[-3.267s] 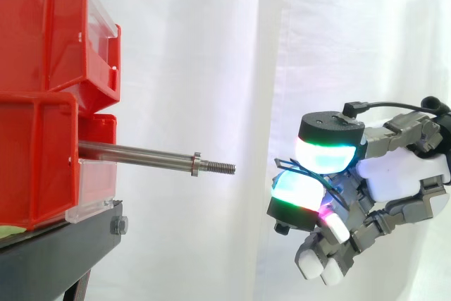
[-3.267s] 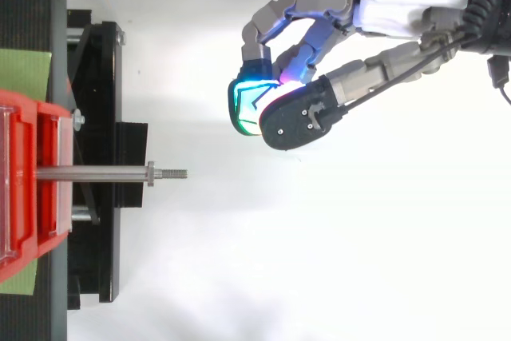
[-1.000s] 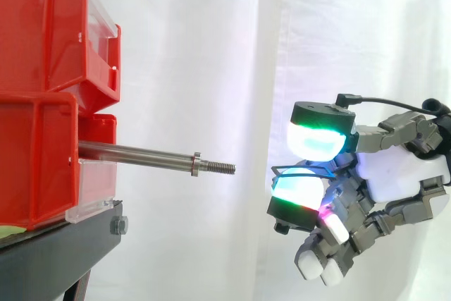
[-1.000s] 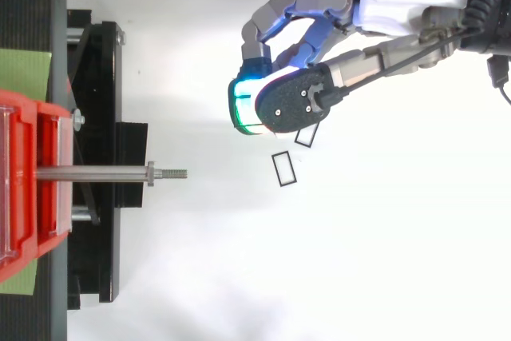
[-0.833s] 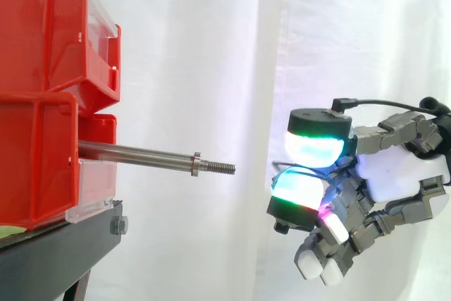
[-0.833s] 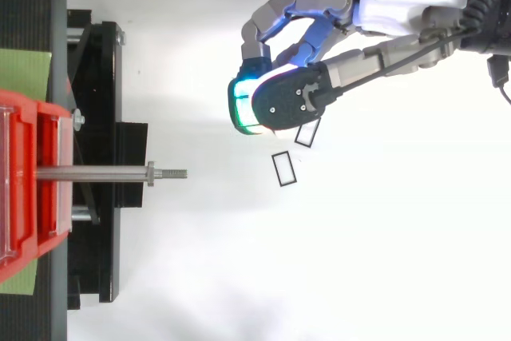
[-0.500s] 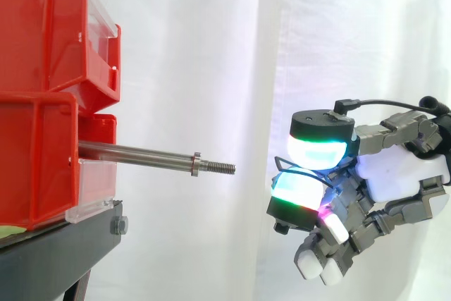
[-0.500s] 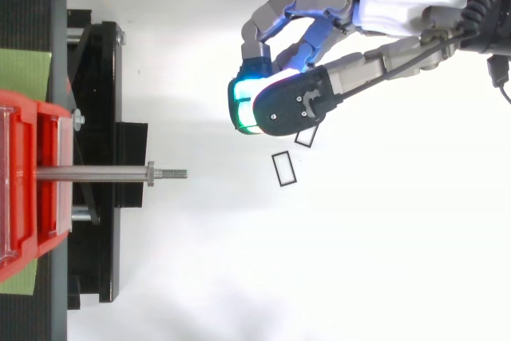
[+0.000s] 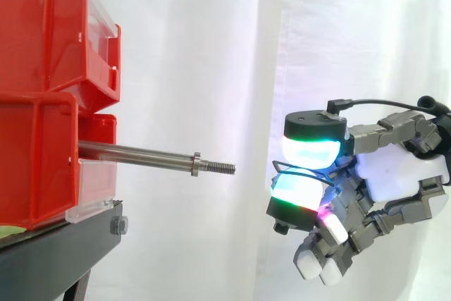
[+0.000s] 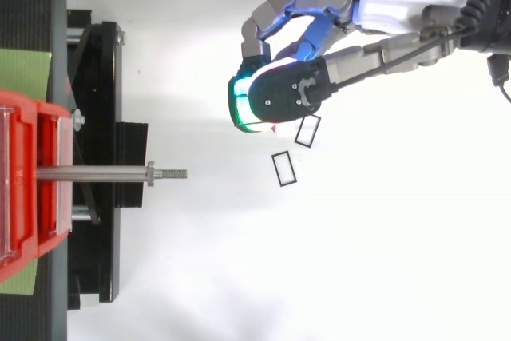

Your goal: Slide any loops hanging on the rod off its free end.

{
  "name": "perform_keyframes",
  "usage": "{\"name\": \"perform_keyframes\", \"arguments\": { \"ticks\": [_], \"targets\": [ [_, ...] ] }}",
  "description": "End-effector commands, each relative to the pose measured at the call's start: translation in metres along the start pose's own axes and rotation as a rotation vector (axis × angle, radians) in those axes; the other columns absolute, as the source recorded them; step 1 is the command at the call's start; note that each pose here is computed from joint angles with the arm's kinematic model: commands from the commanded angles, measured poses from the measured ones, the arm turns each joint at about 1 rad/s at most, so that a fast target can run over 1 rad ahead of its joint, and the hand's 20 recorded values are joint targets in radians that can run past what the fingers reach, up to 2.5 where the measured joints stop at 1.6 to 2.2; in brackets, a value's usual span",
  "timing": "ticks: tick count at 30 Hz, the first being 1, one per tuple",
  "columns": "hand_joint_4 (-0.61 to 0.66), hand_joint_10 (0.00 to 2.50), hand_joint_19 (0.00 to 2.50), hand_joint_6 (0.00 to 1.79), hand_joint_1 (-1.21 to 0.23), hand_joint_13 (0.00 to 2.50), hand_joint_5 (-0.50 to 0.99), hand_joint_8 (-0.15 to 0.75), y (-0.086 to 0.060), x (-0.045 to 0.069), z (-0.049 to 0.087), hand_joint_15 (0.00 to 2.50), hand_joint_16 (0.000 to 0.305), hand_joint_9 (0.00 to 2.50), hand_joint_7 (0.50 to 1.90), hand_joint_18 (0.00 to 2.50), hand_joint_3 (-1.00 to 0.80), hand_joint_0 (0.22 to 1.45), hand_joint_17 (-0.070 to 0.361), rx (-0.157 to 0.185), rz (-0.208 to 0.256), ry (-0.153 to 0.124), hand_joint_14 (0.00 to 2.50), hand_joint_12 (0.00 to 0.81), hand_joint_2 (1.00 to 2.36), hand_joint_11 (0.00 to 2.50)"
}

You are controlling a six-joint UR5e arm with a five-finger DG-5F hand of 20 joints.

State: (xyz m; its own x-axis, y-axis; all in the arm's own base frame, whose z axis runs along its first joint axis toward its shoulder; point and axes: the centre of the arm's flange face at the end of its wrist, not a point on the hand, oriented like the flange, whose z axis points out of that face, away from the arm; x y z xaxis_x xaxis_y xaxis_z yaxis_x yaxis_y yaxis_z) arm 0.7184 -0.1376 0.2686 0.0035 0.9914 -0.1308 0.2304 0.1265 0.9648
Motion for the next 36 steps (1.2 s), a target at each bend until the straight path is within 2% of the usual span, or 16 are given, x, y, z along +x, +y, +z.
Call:
{"name": "perform_keyframes", "arguments": {
  "ticks": [1, 14, 18, 26, 30, 36],
  "targets": [
    [0.20, 0.02, 0.54, 0.88, -0.61, 0.69, -0.14, 0.302, 0.000, 0.001, 0.000, 0.42, 0.056, 0.98, 1.16, 0.50, -0.11, 0.59, 0.127, -0.002, 0.000, 0.001, 0.02, 0.381, 1.03, 0.50],
    [0.19, 0.02, 0.52, 0.90, -0.67, 0.68, -0.14, 0.296, 0.001, 0.000, 0.000, 0.42, 0.056, 0.96, 1.12, 0.51, -0.09, 0.60, 0.127, -0.001, 0.000, -0.002, 0.02, 0.373, 1.03, 0.50],
    [0.15, 0.02, 0.52, 0.90, -0.71, 0.68, -0.15, 0.291, 0.000, 0.001, 0.000, 0.41, 0.056, 0.95, 1.09, 0.51, -0.08, 0.61, 0.127, 0.000, 0.001, 0.000, 0.02, 0.373, 1.03, 0.51],
    [0.11, 0.02, 0.51, 0.91, -0.73, 0.68, -0.16, 0.288, -0.009, 0.001, -0.002, 0.41, 0.056, 0.94, 1.07, 0.51, -0.11, 0.63, 0.126, 0.014, 0.004, 0.003, 0.02, 0.369, 1.03, 0.51],
    [0.12, 0.02, 0.52, 0.91, -0.72, 0.68, -0.16, 0.287, -0.009, 0.002, 0.000, 0.41, 0.056, 0.94, 1.07, 0.51, -0.11, 0.63, 0.126, -0.006, 0.004, -0.001, 0.02, 0.369, 1.03, 0.51],
    [0.12, 0.02, 0.51, 0.91, -0.71, 0.67, -0.16, 0.289, -0.009, 0.002, 0.000, 0.40, 0.056, 0.94, 1.07, 0.51, -0.10, 0.62, 0.126, -0.005, 0.004, -0.001, 0.02, 0.371, 1.03, 0.50]
  ]
}}
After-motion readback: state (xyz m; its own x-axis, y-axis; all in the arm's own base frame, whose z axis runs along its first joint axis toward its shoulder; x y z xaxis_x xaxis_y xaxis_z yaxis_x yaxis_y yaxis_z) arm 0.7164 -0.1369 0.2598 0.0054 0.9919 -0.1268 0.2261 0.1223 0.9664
